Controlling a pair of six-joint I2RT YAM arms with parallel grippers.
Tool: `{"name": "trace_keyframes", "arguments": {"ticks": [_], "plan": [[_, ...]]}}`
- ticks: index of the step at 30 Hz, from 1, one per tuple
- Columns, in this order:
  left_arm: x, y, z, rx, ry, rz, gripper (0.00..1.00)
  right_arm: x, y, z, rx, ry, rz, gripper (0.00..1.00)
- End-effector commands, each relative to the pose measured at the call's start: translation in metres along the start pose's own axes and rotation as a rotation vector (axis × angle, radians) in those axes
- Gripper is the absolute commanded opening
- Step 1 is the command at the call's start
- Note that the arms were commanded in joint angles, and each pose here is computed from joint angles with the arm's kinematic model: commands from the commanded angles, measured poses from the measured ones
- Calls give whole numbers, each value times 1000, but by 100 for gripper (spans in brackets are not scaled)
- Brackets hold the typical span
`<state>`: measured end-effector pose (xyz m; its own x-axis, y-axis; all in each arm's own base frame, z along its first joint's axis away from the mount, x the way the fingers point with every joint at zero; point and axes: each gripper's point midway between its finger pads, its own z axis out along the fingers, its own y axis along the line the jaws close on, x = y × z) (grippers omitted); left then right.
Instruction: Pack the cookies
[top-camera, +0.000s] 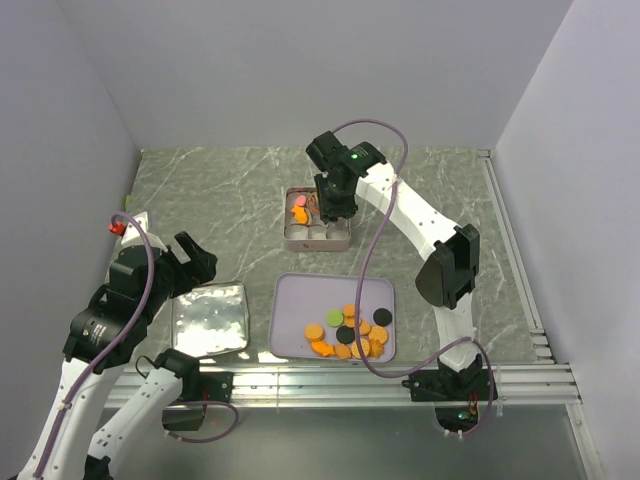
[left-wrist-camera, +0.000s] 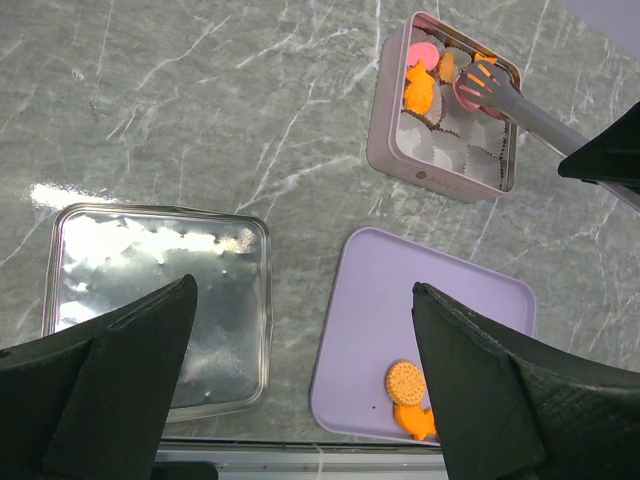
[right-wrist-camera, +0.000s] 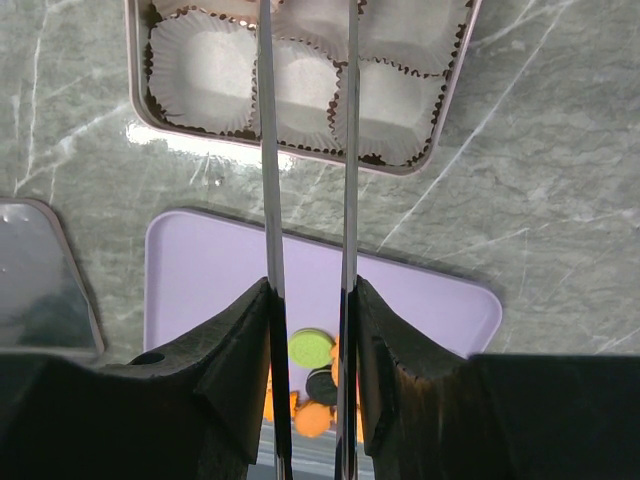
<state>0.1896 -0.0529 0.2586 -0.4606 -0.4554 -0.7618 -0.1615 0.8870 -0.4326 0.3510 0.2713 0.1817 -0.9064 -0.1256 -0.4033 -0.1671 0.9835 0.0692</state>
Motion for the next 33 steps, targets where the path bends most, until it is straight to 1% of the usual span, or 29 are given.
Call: {"name": "trace_keyframes", "arguments": {"ticks": [1, 6, 13, 19, 24, 29, 33], "plan": [[-15, -7, -8, 27, -52, 5, 95, -11, 2, -8, -24, -48, 7, 39], [-14, -5, -6, 20, -48, 10, 95, -9, 0, 1, -5, -32, 7, 40], [-15, -5, -4, 17, -49, 18, 96, -8, 3, 7, -9, -14, 9, 50], [-14, -5, -3, 15, -43, 23, 96, -13, 3, 4, -6, -22, 7, 53], [-14, -5, -2, 12, -43, 23, 95, -19, 4, -6, -16, -46, 11, 54], [-12, -6, -2, 19, -39, 20, 96, -24, 5, -27, -37, -74, 26, 54], [-10, -8, -1, 29, -29, 16, 95, -18, -2, -41, -34, -85, 32, 54]]}}
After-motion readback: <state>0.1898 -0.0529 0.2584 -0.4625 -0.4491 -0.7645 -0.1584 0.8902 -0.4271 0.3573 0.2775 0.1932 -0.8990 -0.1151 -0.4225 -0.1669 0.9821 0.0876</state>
